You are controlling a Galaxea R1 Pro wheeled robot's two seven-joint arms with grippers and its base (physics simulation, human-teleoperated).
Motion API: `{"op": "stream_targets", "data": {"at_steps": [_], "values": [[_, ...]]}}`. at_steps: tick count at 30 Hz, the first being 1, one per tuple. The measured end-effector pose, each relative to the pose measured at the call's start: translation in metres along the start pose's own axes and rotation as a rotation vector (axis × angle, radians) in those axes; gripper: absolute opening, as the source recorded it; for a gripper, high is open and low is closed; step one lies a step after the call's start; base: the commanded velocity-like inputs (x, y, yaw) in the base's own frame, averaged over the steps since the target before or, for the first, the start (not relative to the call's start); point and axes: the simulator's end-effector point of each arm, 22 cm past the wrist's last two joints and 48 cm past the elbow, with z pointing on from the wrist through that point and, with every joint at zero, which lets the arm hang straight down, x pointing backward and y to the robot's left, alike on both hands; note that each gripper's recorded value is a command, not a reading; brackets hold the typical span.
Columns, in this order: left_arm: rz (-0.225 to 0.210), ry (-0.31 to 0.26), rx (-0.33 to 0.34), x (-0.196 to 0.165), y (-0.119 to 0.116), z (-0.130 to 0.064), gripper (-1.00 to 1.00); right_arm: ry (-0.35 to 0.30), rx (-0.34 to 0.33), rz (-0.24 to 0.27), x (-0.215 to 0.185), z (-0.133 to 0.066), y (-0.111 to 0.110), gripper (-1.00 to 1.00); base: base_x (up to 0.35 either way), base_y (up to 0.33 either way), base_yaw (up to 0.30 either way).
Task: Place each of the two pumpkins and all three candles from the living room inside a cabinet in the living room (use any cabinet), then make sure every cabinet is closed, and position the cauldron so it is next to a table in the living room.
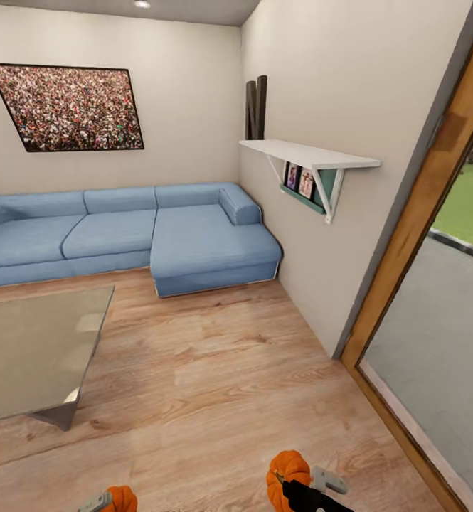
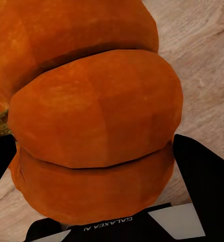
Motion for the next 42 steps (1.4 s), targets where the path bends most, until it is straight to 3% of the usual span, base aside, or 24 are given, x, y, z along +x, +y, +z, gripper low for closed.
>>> {"op": "stream_targets", "data": {"at_steps": [42], "values": [[0.003,0.016,-0.01,0.0081,0.0046,0.0005,-1.0,0.005,-0.009,-0.017,0.0038,-0.0004,0.0057,-1.0,0.0,0.0,0.288]]}}
